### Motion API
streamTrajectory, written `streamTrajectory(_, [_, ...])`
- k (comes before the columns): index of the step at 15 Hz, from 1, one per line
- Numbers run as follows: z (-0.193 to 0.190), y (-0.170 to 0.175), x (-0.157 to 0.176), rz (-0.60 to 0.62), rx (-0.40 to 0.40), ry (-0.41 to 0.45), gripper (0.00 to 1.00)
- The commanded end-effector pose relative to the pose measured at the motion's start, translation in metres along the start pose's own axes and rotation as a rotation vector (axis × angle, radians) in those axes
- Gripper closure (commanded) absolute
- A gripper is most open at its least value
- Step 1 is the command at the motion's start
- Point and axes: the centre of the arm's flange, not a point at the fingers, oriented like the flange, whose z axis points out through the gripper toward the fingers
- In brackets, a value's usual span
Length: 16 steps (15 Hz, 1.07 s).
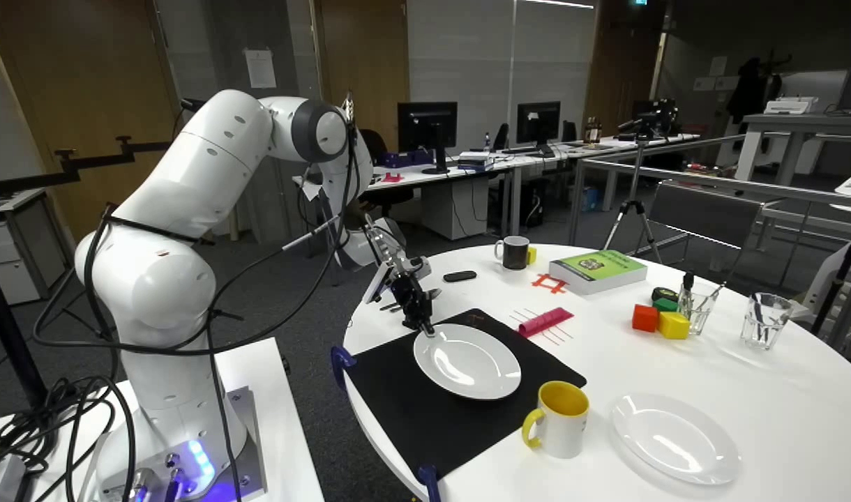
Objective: Move the plate to the left
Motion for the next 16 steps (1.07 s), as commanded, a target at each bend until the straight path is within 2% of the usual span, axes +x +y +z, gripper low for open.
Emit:
streamTrajectory(1, [-0.009,0.006,0.000,0.005,-0.073,-0.018,0.99])
streamTrajectory(16, [-0.041,0.022,-0.013,0.087,-0.153,-0.044,0.99])
